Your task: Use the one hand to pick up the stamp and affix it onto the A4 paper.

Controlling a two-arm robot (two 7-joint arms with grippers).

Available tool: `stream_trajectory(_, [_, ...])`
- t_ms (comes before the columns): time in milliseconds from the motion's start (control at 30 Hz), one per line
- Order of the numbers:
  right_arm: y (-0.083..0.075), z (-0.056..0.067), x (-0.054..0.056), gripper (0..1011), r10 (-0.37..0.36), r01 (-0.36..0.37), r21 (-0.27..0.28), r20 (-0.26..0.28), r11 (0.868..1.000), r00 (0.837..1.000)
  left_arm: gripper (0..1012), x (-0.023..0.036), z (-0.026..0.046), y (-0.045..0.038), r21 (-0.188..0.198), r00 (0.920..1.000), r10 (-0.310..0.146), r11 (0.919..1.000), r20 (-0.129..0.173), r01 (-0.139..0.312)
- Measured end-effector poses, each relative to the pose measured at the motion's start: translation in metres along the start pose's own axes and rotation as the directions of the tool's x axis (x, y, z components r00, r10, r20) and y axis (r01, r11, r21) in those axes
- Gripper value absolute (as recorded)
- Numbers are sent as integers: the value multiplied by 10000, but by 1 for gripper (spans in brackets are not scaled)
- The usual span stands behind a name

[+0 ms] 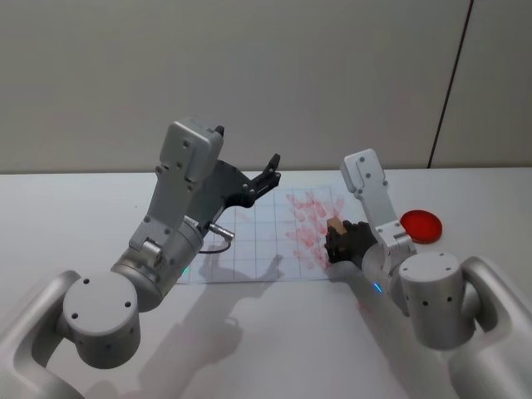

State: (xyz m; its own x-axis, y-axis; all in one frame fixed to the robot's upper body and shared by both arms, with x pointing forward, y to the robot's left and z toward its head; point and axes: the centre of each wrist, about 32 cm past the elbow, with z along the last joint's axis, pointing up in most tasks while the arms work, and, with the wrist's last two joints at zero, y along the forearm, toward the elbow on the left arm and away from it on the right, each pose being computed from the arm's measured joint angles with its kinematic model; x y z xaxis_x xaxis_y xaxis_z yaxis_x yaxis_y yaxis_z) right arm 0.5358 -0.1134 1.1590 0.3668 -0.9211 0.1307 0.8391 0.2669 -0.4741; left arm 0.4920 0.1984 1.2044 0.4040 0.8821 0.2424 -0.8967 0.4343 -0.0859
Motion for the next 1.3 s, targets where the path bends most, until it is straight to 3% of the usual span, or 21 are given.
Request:
stream_trajectory(900, [139,-111,-13,223,14,-27,-576,-226,9983,9997,1001,0,0,0,0,10000,0,10000,1,0])
stream_trajectory(1300, [131,-105,11,223,108,-134,-446,-586,9989,9982,1001,0,0,0,0,10000,0,10000,1,0])
